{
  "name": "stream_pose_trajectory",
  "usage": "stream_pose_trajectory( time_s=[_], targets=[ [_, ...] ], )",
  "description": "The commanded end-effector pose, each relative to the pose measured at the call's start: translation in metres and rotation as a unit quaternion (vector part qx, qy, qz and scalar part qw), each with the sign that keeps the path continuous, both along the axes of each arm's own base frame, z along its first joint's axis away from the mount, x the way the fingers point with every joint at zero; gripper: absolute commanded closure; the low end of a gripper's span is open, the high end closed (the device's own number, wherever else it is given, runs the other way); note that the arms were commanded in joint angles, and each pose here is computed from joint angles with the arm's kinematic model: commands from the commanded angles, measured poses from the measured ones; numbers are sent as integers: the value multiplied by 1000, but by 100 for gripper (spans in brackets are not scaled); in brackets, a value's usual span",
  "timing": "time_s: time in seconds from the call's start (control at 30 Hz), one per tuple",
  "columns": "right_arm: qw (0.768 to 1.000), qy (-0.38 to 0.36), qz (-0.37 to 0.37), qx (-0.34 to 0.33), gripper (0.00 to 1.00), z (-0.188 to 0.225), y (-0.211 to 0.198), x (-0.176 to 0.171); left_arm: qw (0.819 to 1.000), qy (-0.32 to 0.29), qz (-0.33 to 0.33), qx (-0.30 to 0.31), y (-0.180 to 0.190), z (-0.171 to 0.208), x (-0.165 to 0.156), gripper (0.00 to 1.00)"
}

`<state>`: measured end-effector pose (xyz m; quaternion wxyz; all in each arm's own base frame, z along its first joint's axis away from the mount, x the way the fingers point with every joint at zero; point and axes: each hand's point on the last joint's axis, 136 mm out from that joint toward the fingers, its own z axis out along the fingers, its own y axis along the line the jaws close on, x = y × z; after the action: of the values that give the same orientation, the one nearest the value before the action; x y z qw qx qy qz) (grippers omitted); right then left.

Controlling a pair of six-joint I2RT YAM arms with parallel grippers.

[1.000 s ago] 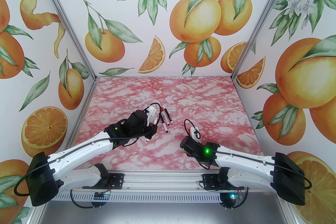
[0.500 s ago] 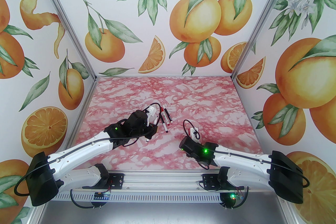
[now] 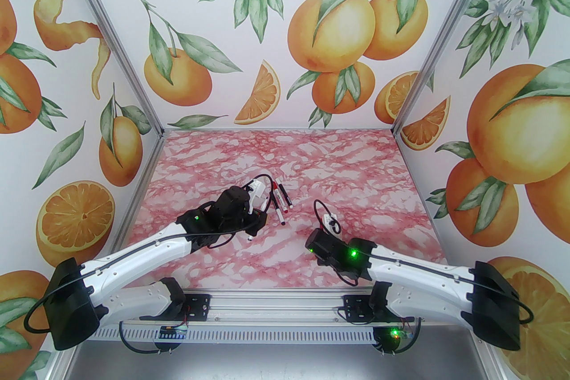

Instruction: Open the pen caps

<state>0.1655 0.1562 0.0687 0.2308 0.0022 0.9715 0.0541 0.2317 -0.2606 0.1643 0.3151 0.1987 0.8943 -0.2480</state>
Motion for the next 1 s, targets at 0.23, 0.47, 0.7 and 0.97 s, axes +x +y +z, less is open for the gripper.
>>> stream_pose_trajectory(
  time_s=[0.23,0.47,0.7,0.97],
  targets=[
    [992,115,51,-24,81,17,8,-4,998,-24,0,-64,25,35,13,96],
    [981,174,65,-51,82,4,7,-9,997,-20,-4,-73,31,34,12,96],
    [972,220,67,-51,81,-6,3,-11,995,-12,-3,-100,31,32,15,96],
    [968,243,51,-36,81,-16,5,1,994,-8,0,-105,37,30,19,96]
  ],
)
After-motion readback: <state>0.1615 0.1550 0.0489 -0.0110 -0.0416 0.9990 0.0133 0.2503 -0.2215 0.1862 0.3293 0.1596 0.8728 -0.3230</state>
